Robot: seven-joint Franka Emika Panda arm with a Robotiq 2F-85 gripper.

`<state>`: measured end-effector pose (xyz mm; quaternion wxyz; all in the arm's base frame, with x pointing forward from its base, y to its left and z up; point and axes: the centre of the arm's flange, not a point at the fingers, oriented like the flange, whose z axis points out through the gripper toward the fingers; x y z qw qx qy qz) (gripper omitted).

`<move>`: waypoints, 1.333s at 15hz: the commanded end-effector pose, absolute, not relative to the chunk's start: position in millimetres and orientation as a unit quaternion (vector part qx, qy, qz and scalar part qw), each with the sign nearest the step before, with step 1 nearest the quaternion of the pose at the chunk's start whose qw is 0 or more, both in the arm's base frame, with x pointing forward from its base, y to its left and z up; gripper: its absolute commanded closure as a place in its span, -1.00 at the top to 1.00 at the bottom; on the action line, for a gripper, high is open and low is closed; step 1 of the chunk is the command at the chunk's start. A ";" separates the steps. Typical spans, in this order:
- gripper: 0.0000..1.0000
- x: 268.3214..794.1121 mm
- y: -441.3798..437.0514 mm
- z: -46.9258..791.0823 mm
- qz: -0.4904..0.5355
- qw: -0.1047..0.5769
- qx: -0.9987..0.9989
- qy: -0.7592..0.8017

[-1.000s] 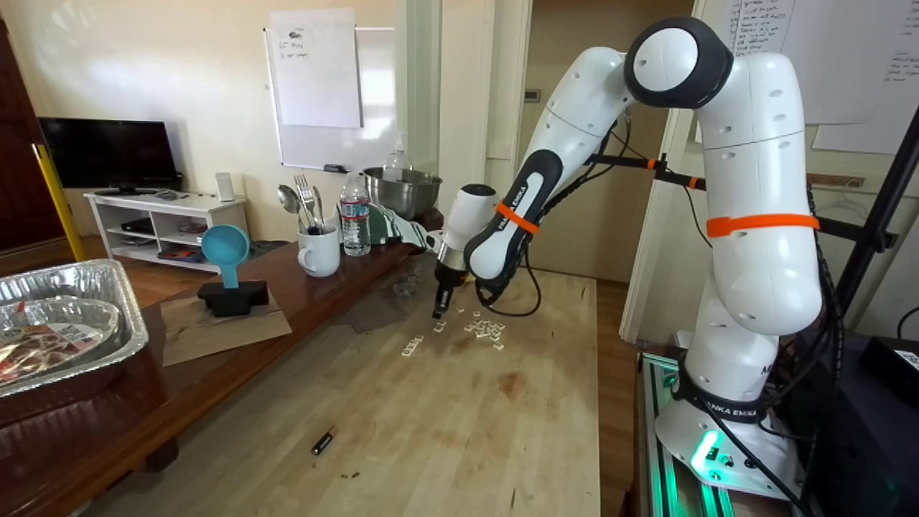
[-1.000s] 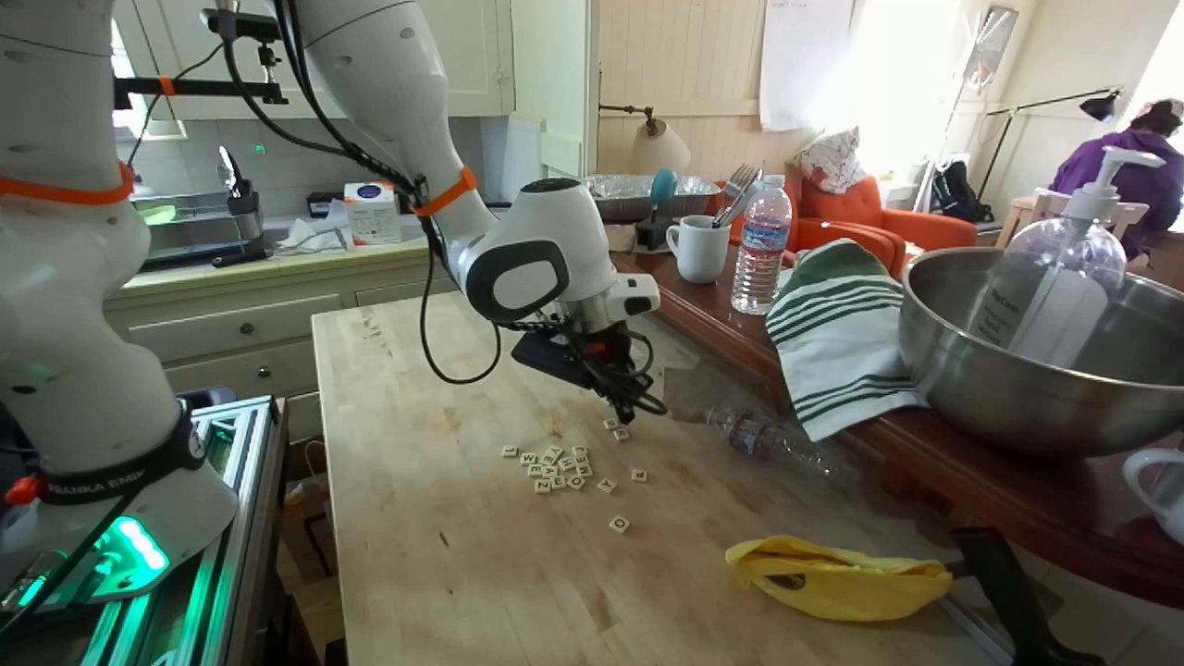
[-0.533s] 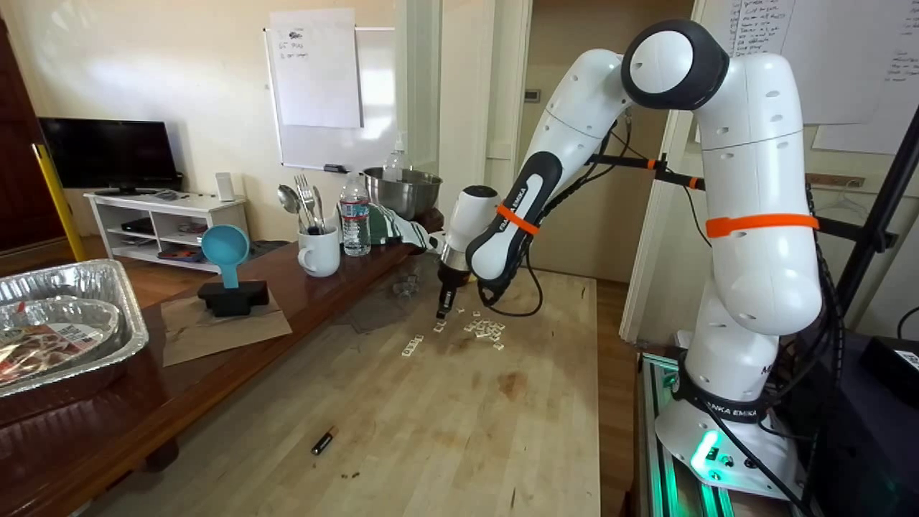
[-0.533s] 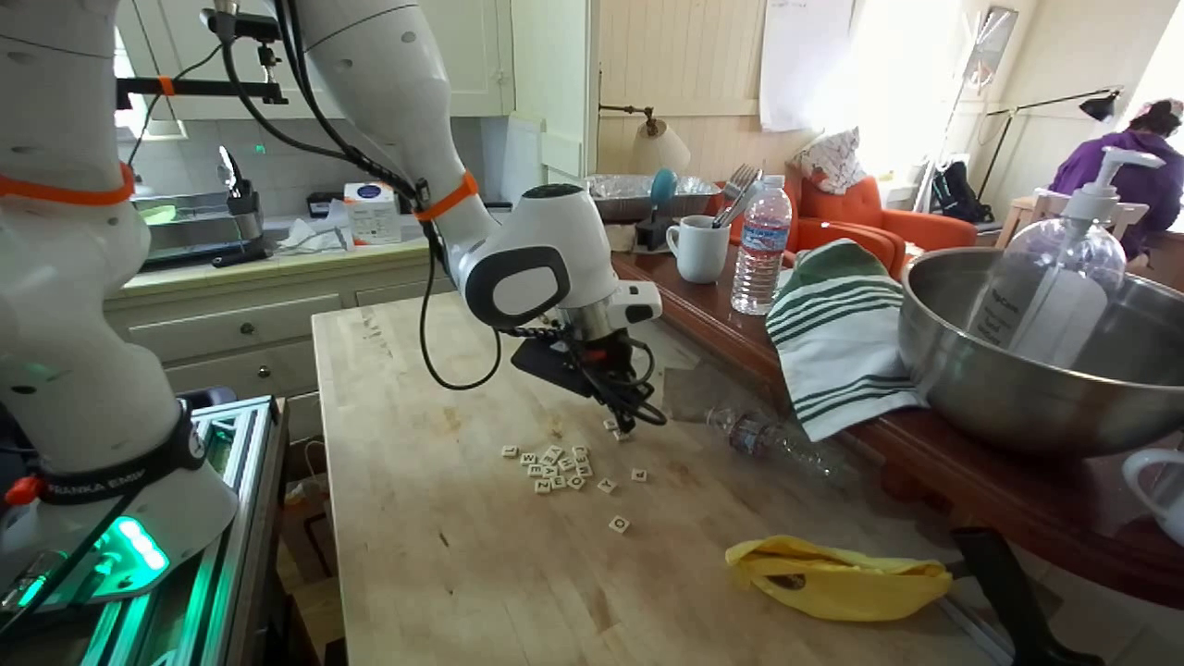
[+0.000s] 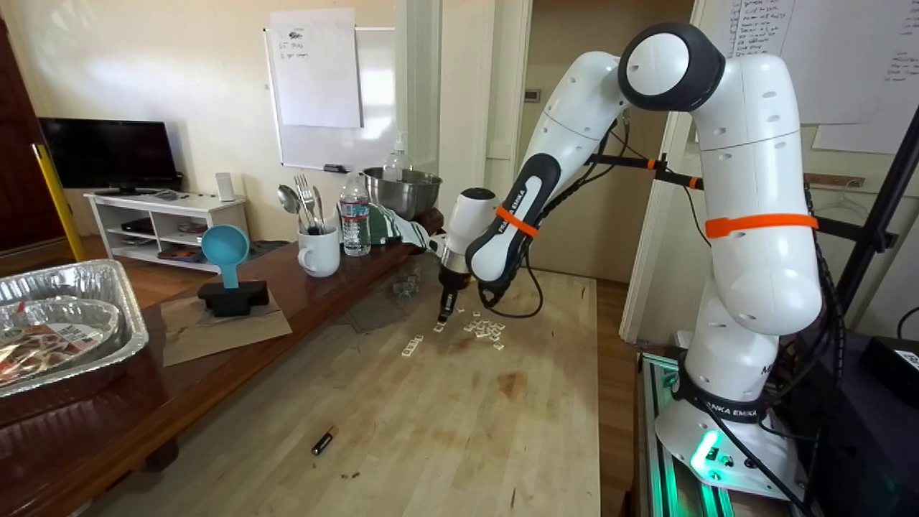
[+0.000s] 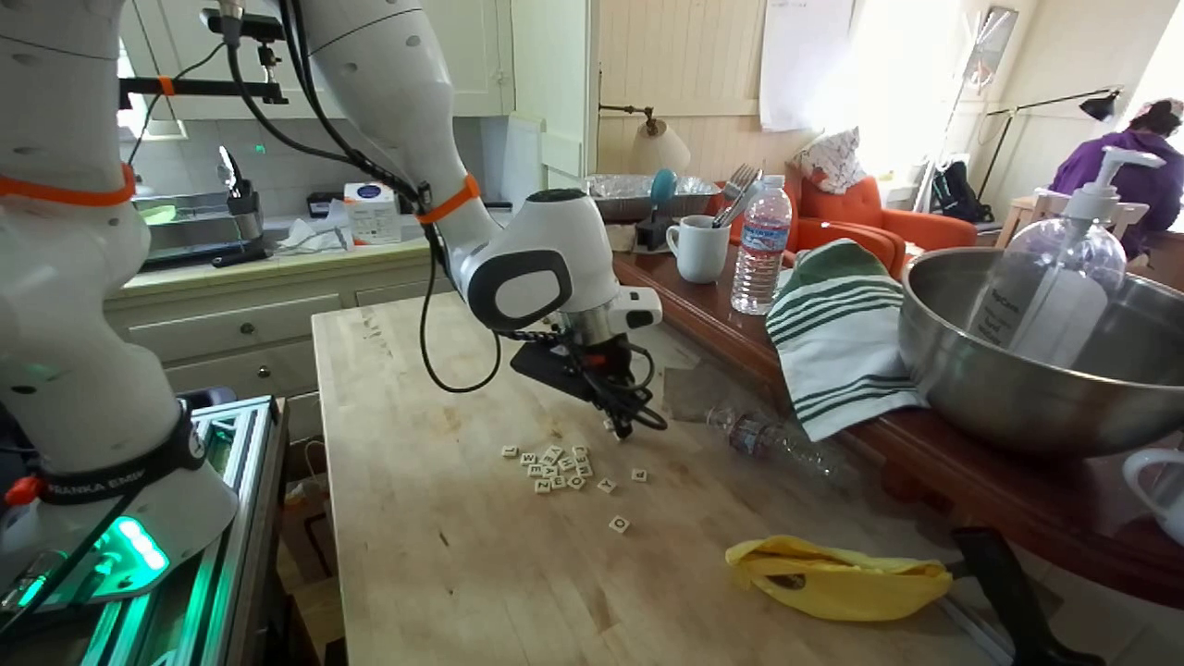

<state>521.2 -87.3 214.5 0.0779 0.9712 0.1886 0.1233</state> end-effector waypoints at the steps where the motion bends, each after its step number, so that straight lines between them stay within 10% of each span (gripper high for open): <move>1: -1.00 527.9 -88.5 204.1 0.105 0.082 0.972 0.192; 20: -1.00 537.6 -56.3 196.8 0.102 0.077 0.962 0.242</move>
